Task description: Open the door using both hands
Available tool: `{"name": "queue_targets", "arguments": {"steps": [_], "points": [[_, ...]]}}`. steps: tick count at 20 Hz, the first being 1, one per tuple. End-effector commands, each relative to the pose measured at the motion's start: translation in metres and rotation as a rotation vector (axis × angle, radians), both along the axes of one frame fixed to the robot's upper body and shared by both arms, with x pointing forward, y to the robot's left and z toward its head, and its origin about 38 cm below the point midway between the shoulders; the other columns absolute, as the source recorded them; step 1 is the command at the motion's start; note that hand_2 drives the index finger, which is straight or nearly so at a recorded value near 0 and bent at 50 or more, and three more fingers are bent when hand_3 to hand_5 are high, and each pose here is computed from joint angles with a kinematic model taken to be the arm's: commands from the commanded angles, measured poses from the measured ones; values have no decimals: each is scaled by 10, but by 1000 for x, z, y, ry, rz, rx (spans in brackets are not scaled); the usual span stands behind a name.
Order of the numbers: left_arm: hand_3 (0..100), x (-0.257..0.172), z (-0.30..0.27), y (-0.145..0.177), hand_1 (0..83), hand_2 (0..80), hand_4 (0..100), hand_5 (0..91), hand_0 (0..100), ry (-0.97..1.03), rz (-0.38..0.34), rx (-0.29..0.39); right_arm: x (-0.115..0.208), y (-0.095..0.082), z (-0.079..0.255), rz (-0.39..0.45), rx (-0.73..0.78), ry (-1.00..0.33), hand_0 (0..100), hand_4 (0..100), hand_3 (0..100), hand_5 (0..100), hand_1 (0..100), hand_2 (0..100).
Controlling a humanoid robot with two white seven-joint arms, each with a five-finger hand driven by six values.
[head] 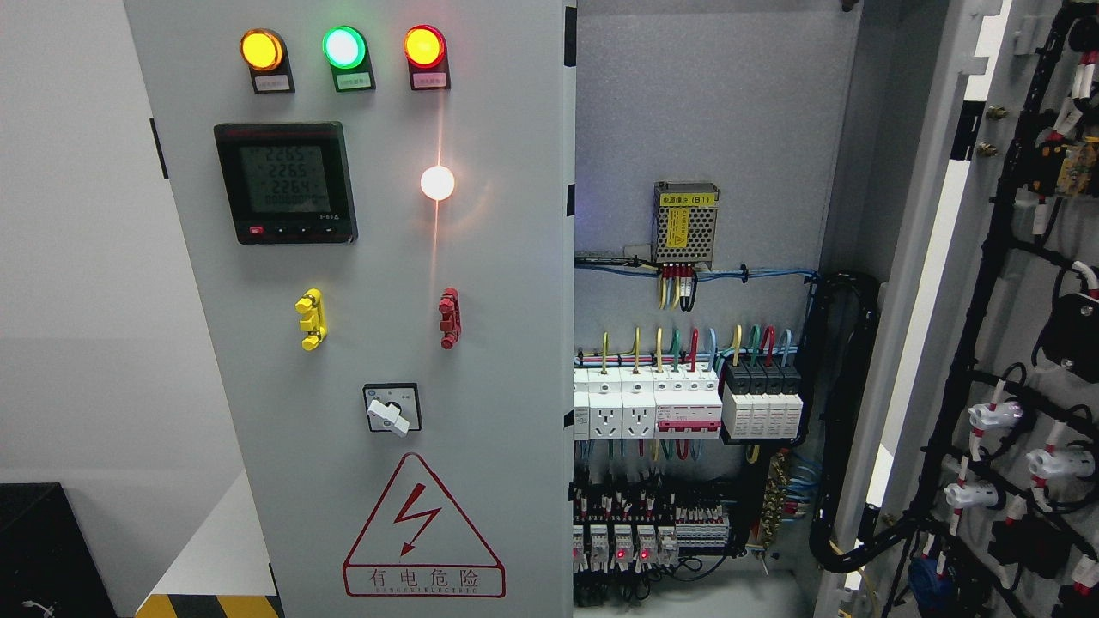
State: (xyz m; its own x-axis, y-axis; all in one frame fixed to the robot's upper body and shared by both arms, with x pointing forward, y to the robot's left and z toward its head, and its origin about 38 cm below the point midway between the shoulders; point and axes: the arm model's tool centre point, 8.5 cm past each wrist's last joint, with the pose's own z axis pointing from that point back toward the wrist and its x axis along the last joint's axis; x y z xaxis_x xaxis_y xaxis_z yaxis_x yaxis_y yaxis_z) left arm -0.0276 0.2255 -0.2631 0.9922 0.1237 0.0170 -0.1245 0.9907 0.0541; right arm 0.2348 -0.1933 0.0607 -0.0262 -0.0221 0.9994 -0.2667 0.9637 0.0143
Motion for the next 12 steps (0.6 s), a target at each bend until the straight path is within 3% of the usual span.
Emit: {"name": "queue_targets", "arguments": {"steps": [1,12], "points": [[0,-2,0,-16,0,0,0,0,0,6,-31,-27,20,16,91,51,52,-338,191,0,0,0,0,0],[0,-2,0,-15,0,0,0,0,0,6,-30,-25,75,38,143,114,57,-498,191,0,0,0,0,0]]}}
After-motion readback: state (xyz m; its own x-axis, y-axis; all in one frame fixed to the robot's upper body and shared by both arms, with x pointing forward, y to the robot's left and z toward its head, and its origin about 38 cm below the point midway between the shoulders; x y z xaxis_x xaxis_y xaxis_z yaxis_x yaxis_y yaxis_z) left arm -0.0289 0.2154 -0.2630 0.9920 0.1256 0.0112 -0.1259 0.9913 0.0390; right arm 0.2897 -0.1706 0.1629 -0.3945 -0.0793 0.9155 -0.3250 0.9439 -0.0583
